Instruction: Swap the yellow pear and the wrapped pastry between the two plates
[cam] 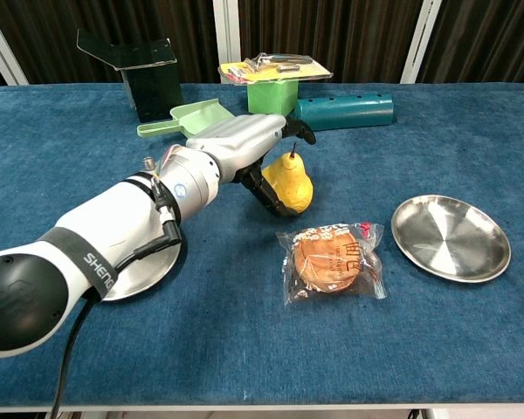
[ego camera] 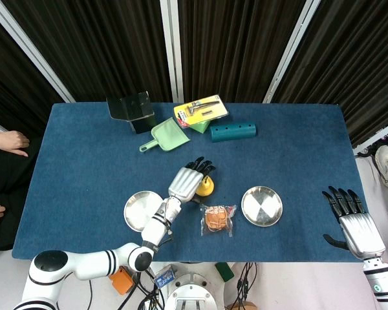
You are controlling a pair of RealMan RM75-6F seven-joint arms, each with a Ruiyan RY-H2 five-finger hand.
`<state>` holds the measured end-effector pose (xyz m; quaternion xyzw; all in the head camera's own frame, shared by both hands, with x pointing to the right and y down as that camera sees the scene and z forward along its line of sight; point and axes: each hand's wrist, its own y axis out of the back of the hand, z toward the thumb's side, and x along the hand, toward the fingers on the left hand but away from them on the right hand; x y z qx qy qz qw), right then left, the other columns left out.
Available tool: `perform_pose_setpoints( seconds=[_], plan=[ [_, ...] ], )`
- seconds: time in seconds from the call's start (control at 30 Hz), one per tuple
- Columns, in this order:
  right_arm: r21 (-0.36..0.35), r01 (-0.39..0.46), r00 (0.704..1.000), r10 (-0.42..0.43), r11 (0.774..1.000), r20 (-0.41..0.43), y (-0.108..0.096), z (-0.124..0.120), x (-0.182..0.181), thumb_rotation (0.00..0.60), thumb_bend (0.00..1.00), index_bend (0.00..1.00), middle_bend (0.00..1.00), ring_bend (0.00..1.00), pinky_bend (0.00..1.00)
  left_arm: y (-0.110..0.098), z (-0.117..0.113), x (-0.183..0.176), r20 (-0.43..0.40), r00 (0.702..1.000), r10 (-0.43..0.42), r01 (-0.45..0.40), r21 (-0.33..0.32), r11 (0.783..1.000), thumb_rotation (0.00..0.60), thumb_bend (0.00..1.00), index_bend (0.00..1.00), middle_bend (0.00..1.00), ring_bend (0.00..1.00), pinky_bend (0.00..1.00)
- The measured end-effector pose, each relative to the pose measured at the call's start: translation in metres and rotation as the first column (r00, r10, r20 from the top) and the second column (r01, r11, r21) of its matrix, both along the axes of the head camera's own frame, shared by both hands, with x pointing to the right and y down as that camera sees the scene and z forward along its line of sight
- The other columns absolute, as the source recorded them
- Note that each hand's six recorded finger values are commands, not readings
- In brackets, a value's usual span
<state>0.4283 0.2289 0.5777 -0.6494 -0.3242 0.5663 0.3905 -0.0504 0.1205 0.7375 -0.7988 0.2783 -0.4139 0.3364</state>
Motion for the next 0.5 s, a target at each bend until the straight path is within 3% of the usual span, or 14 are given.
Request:
perform_pose_setpoints(
  seconds=[0.17, 0.33, 0.5],
  plan=[
    [0.002, 0.0, 1.0, 0.0, 1.0, 0.002, 0.0, -0.001, 0.0, 0.6, 0.29, 0.0, 0.0, 0.0, 0.04, 0.001, 0.006, 0.0, 0.028, 1.0, -0.005, 0.005, -0.003, 1.0, 0.6, 0.09, 0.2, 0.14, 0.13, 0.38],
    [0.005, -0.006, 1.0, 0.006, 1.0, 0.005, -0.001, -0.002, 0.001, 0.6, 0.29, 0.0, 0.0, 0.0, 0.04, -0.001, 0.014, -0.003, 0.044, 0.999, -0.023, 0.023, 0.009, 1.0, 0.6, 0.14, 0.33, 0.27, 0.29, 0.56],
    [0.007, -0.007, 1.0, 0.007, 1.0, 0.006, -0.002, -0.003, 0.002, 0.6, 0.29, 0.0, 0.0, 0.0, 0.04, -0.005, 0.011, -0.003, 0.026, 0.999, -0.042, 0.04, 0.056, 0.998, 0.6, 0.18, 0.45, 0.39, 0.41, 0.64]
  ],
)
